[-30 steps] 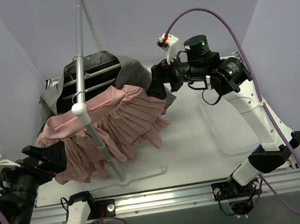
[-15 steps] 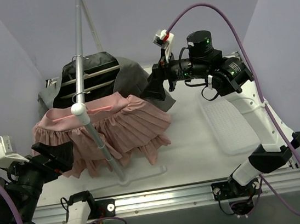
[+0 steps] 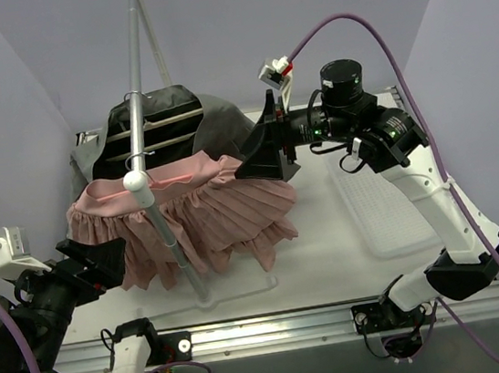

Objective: Remove the skirt from the hanger

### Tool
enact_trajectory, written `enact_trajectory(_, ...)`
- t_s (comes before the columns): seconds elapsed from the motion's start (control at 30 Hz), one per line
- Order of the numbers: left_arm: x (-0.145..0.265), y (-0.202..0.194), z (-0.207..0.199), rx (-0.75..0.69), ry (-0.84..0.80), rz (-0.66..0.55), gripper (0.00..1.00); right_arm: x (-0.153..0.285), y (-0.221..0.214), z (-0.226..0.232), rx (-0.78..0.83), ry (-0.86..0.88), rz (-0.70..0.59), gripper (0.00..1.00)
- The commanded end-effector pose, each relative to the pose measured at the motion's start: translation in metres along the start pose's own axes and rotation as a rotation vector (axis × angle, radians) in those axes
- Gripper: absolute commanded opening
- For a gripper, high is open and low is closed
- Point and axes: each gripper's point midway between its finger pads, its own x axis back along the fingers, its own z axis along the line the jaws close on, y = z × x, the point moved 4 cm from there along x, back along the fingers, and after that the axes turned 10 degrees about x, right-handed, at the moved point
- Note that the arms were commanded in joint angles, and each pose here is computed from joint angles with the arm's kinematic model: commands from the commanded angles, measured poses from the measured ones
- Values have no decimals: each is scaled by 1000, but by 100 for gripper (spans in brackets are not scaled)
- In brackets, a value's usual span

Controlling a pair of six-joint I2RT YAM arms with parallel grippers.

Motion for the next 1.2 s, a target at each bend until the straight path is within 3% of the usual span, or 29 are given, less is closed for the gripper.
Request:
enact_trajectory(0.0, 14, -39, 20, 54, 114, 191, 96, 4, 12, 24, 20, 98, -57, 77)
enact_trajectory(0.13, 13, -41, 21, 58, 116, 199, 96, -8, 0, 28, -8, 143, -16, 77)
enact_trajectory(0.27, 10, -41, 20, 61, 109, 209, 96, -25, -11, 25, -19, 161, 34, 63)
enact_trajectory(0.63, 10, -43, 19, 55, 99, 224, 96, -47, -31, 2, 21, 124, 125, 54)
enact_trajectory(0.73, 9, -43, 20, 51, 100, 230, 96, -53, -34, -2, 31, 114, 143, 44)
enact_trajectory(0.87, 6, -43, 21, 49, 106, 237, 96, -60, -33, -7, 42, 64, 157, 4)
enact_trajectory(0.93, 6, -43, 21, 48, 106, 237, 96, -61, -30, -6, 52, 79, 146, 0)
enact_trajectory(1.17, 1, -44, 20, 67, 96, 245, 97, -57, -12, 2, 180, 115, 86, 0)
